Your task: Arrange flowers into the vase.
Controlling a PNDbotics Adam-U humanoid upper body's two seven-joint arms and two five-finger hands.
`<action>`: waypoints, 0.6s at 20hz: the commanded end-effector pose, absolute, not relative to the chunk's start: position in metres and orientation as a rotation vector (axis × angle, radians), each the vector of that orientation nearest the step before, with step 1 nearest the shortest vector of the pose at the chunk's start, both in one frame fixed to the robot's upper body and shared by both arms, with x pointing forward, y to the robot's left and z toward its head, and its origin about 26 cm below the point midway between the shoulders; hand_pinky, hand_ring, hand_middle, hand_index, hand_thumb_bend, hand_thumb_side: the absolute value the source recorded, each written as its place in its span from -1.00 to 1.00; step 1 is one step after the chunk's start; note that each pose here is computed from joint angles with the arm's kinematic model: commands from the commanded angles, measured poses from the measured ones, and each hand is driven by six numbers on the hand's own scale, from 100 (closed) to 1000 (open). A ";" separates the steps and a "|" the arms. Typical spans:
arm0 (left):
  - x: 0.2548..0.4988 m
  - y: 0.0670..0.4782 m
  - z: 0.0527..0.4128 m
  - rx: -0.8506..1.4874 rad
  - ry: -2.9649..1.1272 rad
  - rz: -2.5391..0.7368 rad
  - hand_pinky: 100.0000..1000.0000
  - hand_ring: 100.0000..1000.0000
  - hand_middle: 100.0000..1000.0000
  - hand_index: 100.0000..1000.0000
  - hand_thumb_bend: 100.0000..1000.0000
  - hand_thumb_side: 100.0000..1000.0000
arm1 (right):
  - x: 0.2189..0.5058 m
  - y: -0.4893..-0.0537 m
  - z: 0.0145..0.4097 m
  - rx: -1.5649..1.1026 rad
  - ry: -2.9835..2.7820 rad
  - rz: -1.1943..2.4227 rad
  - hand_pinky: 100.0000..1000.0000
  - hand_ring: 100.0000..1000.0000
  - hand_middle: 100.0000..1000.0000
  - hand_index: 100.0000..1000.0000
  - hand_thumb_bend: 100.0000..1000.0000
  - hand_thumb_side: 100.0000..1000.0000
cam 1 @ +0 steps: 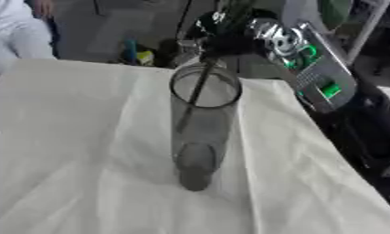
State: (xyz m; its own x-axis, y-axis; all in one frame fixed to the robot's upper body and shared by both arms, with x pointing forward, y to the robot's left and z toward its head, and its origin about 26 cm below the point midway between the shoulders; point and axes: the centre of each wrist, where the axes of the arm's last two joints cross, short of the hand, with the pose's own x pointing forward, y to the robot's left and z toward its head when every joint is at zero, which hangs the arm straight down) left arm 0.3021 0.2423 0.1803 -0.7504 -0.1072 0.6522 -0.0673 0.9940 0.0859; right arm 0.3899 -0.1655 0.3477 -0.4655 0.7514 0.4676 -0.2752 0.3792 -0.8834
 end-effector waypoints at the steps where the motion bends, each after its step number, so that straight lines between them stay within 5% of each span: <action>1: 0.300 0.241 0.189 0.112 -2.453 -0.090 0.04 0.29 0.46 0.80 -1.00 1.00 | 0.388 -0.171 0.362 -0.456 -1.628 1.321 0.35 0.33 0.24 0.50 0.08 0.29; 12: 0.300 0.241 0.188 0.110 -2.450 -0.091 0.04 0.29 0.46 0.80 -1.00 1.00 | 0.388 -0.175 0.368 -0.448 -1.609 1.384 0.42 0.44 0.35 0.58 0.13 0.44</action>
State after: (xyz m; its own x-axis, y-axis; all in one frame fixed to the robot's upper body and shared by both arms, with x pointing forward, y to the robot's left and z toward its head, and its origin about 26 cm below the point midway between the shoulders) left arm 0.3021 0.2423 0.1804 -0.7497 -0.1063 0.6532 -0.0654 0.9941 0.0867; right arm 0.3934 -0.1689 0.3508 -0.4886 0.7566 0.4346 -0.3347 0.2974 -0.8941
